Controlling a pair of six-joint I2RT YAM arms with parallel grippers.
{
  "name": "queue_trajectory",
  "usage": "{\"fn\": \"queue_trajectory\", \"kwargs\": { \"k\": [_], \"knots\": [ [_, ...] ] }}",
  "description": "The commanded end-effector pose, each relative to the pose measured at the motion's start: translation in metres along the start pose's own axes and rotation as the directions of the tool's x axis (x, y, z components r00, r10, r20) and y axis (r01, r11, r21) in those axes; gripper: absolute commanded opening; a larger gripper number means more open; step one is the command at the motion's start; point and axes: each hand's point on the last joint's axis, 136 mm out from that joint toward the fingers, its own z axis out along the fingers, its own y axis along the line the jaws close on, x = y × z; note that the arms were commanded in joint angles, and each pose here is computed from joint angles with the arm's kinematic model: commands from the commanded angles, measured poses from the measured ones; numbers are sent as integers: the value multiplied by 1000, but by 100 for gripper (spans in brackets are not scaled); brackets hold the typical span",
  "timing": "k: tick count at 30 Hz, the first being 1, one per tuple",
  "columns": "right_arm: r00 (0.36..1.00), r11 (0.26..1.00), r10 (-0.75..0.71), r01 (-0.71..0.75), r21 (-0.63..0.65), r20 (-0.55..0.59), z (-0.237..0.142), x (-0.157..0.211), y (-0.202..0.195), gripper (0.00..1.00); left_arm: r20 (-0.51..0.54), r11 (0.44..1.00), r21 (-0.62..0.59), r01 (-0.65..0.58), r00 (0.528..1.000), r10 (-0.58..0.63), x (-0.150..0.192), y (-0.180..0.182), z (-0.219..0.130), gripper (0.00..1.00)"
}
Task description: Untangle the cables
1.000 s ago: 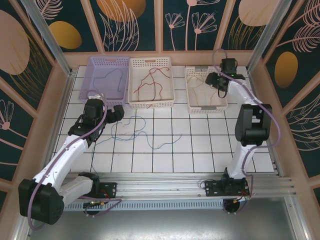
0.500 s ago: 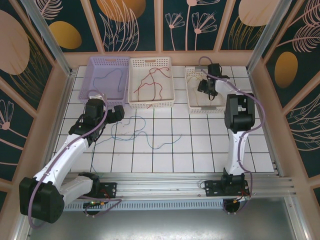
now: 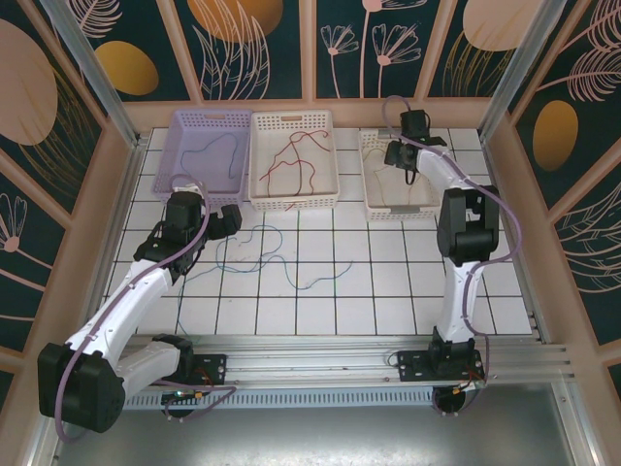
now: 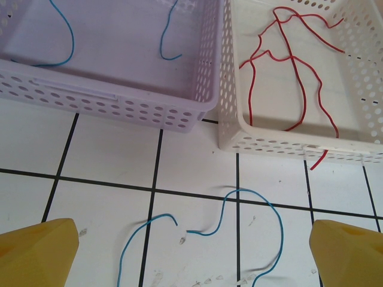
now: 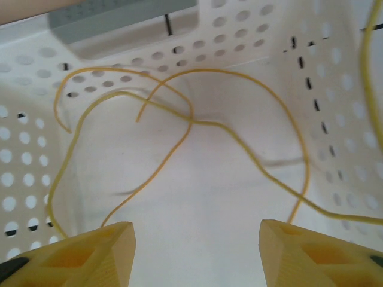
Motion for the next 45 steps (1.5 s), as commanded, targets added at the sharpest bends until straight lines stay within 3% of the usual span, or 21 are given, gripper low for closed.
{"fn": "queue_trajectory", "kwargs": {
  "k": [1,15,22,26,34,41,45],
  "knots": [
    [999,998,-11,13,59,-36,12,13,-19,58,4,1000,9,-17,1000,17,-3,-3,0,99],
    [986,995,6,10,95,-164,66,71,-38,58,-1,1000,7,-19,1000,19,-2,-3,2,98],
    [997,995,8,0,98,-77,41,43,-34,57,2,1000,4,-19,1000,19,-3,-3,1,98],
    [999,986,-8,14,166,-37,30,25,-45,57,1,1000,5,-19,1000,19,-3,-3,1,99],
    [999,960,-34,41,276,-30,35,29,-62,52,1,1000,3,-19,1000,19,-3,-3,1,98],
    [998,961,-47,33,274,45,31,15,-54,37,2,1000,2,-21,1000,21,-3,-3,1,99],
    [996,963,-78,61,262,53,33,11,-45,17,1,1000,0,-21,1000,21,-3,-3,1,98]
  ]
}}
